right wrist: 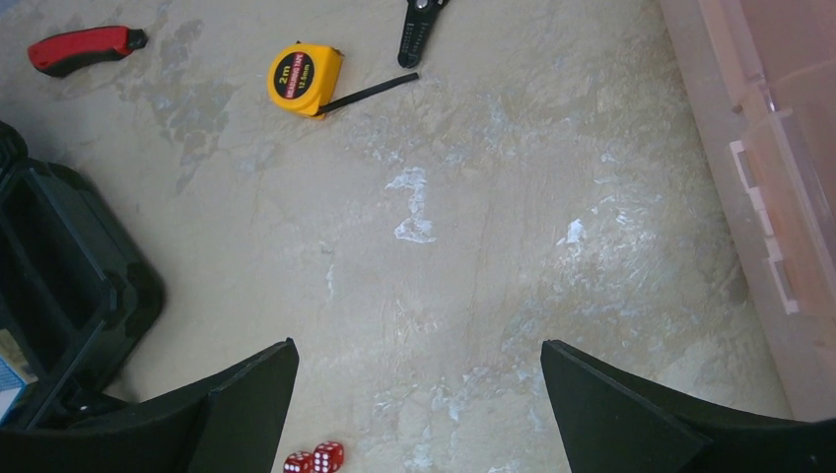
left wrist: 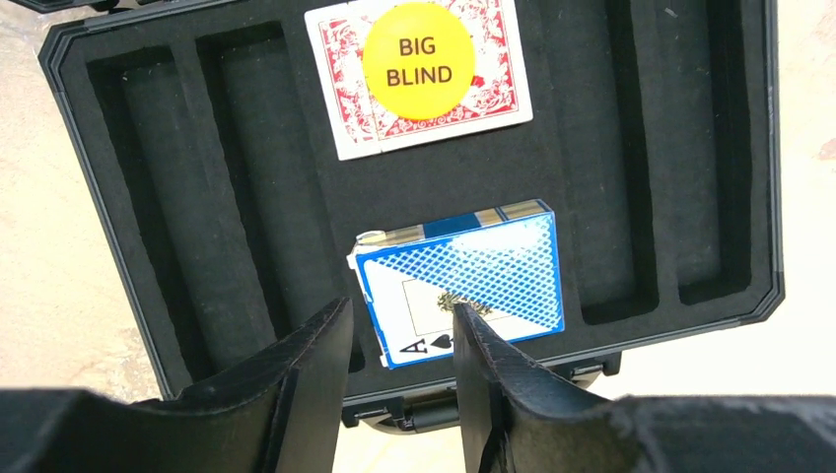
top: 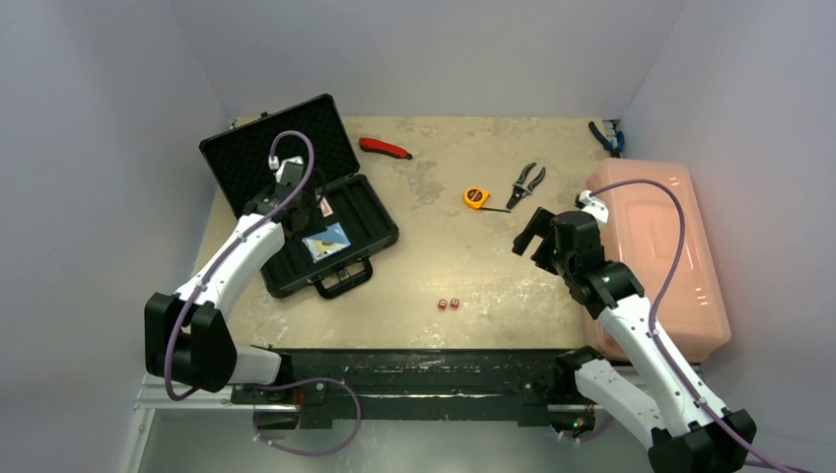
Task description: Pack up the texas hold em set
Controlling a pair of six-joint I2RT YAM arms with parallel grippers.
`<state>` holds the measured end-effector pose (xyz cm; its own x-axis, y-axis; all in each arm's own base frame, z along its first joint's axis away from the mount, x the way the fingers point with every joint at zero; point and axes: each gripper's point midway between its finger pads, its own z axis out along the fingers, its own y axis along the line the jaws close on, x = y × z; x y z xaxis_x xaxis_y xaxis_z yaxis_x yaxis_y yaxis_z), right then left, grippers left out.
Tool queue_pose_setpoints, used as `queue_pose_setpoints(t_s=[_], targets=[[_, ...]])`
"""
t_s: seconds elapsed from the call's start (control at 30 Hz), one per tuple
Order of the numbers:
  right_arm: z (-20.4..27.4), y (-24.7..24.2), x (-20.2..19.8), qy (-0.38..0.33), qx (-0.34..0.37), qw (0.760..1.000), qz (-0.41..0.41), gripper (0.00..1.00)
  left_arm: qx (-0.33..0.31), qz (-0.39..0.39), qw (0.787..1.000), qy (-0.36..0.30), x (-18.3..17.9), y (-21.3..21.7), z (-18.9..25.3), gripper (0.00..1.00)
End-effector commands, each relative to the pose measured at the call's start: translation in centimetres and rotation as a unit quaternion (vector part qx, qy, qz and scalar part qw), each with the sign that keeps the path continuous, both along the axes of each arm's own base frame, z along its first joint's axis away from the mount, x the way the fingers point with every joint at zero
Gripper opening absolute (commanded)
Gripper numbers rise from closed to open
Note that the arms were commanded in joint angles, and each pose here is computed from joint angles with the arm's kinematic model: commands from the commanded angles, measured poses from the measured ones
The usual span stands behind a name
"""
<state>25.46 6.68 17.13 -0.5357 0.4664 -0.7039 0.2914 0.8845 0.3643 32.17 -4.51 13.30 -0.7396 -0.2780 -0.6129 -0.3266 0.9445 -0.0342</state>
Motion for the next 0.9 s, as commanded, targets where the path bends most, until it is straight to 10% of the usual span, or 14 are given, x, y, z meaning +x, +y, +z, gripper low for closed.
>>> queue_pose_setpoints(t_s=[0.0, 0.87], targets=[[0.0, -0.4, 0.3, -0.006, -0.007, 1.000, -0.012, 0.99, -0.013, 0.021, 0.998, -0.051, 2.0, -0.4, 1.3, 0.40], [-0.2, -0.3, 0.4, -0.003, -0.009, 1.000, -0.009, 0.99, -0.007, 0.029, 1.000, -0.008, 4.6, -1.2, -3.5, 0.38]])
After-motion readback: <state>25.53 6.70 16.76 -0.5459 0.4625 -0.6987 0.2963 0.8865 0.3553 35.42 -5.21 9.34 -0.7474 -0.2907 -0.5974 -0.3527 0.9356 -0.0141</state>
